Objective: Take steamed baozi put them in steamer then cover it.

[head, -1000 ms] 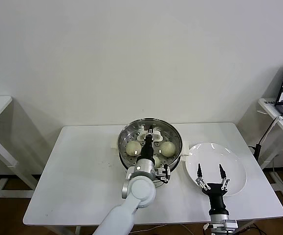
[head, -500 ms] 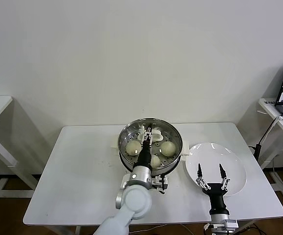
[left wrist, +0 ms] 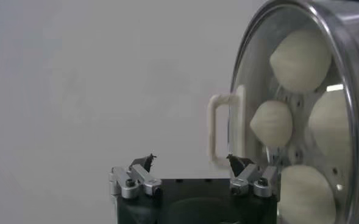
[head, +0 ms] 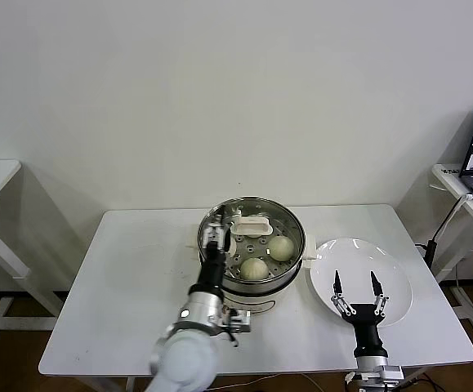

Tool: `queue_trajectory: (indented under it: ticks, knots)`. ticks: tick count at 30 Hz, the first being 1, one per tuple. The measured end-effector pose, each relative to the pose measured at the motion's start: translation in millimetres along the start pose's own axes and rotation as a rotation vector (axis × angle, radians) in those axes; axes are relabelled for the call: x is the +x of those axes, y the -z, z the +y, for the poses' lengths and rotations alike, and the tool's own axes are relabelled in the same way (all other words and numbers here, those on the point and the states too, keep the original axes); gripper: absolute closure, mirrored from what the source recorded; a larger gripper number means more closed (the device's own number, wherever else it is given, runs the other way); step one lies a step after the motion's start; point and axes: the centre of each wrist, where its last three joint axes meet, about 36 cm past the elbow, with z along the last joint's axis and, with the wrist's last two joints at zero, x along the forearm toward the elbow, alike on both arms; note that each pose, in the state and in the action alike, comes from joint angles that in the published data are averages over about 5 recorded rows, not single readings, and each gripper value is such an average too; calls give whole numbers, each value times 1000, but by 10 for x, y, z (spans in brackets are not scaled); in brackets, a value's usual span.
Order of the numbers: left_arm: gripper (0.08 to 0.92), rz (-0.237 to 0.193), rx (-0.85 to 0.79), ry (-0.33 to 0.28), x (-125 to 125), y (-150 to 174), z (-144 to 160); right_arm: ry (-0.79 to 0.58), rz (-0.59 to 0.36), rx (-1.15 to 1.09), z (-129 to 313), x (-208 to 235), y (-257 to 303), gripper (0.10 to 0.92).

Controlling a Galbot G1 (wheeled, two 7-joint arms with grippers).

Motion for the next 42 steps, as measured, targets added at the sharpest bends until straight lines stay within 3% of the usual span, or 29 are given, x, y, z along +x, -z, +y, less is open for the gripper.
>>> queue_trajectory:
  ticks: [7, 18, 30, 42]
  knots:
    - [177, 5, 321, 37, 229, -475, 221, -2, 18, -16, -40, -20, 186, 200]
    - [177, 93, 786, 66, 548, -1320, 87, 15, 15, -61, 14, -94, 533, 200]
    - [177, 140, 957, 125, 855, -1593, -27, 21, 2, -71, 60, -118, 720, 200]
    - [177, 142, 999, 122, 1017, -1615, -126, 34, 14, -61, 121, -91, 790, 200]
